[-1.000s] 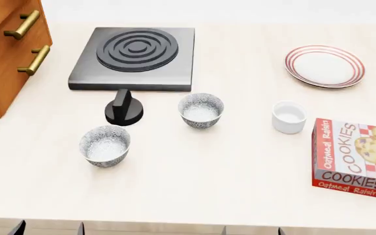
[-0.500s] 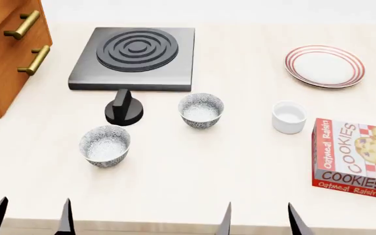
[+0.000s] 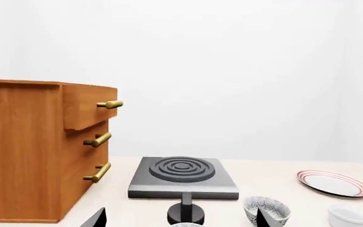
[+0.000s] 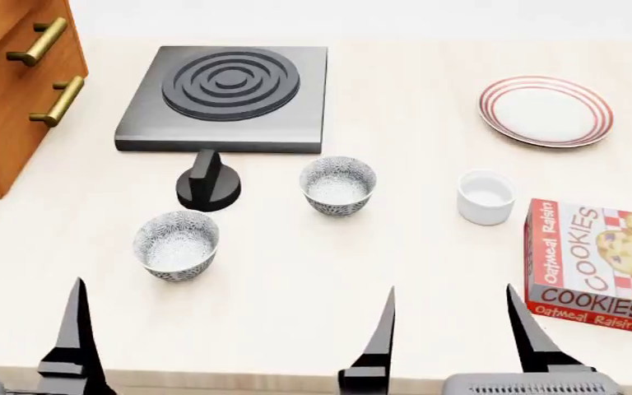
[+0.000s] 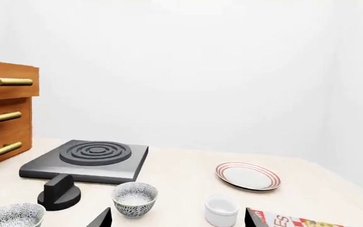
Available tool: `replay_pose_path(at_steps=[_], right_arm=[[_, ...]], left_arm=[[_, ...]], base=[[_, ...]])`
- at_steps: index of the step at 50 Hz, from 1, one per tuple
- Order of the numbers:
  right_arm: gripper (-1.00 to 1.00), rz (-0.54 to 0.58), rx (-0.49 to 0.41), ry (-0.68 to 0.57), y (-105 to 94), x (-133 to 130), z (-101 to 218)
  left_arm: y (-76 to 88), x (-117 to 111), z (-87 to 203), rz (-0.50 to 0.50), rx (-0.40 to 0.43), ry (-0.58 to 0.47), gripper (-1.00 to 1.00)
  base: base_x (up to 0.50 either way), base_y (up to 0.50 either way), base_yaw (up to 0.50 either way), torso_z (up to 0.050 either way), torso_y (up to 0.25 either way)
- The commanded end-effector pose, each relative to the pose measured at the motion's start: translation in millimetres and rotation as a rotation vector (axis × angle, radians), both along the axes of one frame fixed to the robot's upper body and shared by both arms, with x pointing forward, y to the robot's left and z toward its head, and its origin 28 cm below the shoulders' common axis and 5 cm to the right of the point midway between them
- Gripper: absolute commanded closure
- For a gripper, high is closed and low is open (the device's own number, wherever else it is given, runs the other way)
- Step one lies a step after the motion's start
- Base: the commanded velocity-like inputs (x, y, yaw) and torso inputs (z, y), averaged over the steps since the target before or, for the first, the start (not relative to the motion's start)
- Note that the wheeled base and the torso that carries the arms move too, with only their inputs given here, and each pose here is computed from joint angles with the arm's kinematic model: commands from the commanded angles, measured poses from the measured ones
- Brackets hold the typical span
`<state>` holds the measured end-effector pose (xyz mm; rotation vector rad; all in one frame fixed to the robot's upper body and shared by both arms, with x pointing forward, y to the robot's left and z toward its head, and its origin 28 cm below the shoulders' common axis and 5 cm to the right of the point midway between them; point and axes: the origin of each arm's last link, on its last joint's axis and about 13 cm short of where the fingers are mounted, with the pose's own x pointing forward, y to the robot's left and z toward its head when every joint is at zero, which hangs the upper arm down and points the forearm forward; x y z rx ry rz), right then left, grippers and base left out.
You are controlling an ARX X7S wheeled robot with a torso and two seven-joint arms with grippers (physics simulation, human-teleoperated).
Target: Pick the akita bowl next to the ramekin and place it on the plate.
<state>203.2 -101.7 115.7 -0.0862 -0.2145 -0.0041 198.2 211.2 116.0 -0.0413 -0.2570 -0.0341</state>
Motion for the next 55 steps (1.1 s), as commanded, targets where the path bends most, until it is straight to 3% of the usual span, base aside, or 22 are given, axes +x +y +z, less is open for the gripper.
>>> replay_pose_path(at_steps=[1, 27, 55], right_arm=[[-1.0, -0.011, -0.009, -0.074, -1.4, -6, 18], [-1.0, -0.014, 0.005, -0.133, -0.5, -12, 18], [-1.0, -0.02, 0.022, -0.153, -2.5, -12, 19]], left_arm=[[3.1, -10, 20, 0.005, -0.016, -0.08, -1.0], [6.7, -22, 37, 0.012, -0.026, -0.162, -1.0], [6.3, -19, 36, 0.017, -0.021, -0.156, -1.0]], base=[[0.0, 0.0, 0.0, 0.0, 0.0], [0.0, 0.0, 0.0, 0.0, 0.0], [0.03, 0.0, 0.0, 0.0, 0.0]])
